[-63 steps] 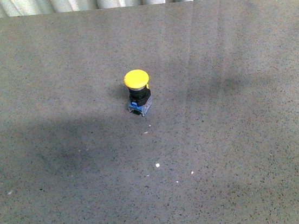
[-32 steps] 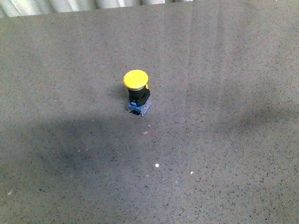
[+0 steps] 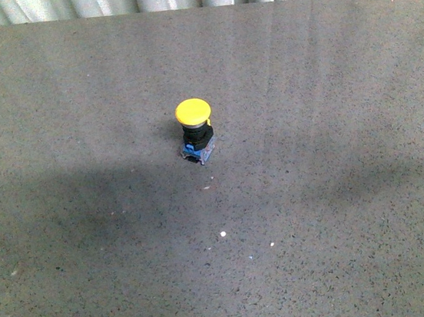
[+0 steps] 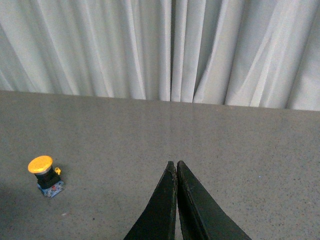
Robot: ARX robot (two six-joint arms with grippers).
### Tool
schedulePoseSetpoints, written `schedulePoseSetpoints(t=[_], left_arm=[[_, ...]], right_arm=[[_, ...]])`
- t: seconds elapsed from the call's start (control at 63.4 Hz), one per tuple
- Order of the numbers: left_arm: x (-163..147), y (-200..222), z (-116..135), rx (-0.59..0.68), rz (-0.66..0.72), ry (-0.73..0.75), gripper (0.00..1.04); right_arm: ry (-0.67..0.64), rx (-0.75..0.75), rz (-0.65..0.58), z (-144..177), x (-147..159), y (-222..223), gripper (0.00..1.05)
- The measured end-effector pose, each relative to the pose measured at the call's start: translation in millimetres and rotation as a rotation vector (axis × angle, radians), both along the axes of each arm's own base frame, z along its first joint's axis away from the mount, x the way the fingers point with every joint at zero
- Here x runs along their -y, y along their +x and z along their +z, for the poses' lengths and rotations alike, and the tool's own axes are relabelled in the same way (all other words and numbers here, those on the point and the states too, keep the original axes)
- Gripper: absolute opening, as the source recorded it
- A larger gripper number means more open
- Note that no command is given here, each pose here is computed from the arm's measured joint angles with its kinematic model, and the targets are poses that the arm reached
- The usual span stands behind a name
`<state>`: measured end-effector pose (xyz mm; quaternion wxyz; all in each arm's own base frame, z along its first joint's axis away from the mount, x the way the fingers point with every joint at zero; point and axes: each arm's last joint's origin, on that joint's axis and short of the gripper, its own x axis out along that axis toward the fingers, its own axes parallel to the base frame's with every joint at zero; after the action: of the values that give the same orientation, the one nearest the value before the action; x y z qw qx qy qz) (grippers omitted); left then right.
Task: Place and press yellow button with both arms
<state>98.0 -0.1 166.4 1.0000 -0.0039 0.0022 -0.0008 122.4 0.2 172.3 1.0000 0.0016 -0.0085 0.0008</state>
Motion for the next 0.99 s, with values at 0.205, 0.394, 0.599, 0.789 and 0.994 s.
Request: schedulePoseSetpoints(t=[0.205,0.394,0.599,0.789,0.994], left_arm=[[0,0,0,0.000,0.000,0.000,0.01],[0,0,0,0.000,0.000,0.000,0.01],[0,0,0,0.000,0.000,0.000,0.01],[0,0,0,0.000,0.000,0.000,0.01],[0,0,0,0.000,0.000,0.000,0.14]], right_arm=[[0.000,0.002,0.000,0,0,-6,0.01],[0.000,0.002,0.000,0,0,-10,0.01],[0.000,0.002,0.000,0,0,-14,0.01],[0.000,-0.004,-0.002,-3,0,-25,0.01],[0.000,-0.002,-0.002,-3,0,-25,0.11]])
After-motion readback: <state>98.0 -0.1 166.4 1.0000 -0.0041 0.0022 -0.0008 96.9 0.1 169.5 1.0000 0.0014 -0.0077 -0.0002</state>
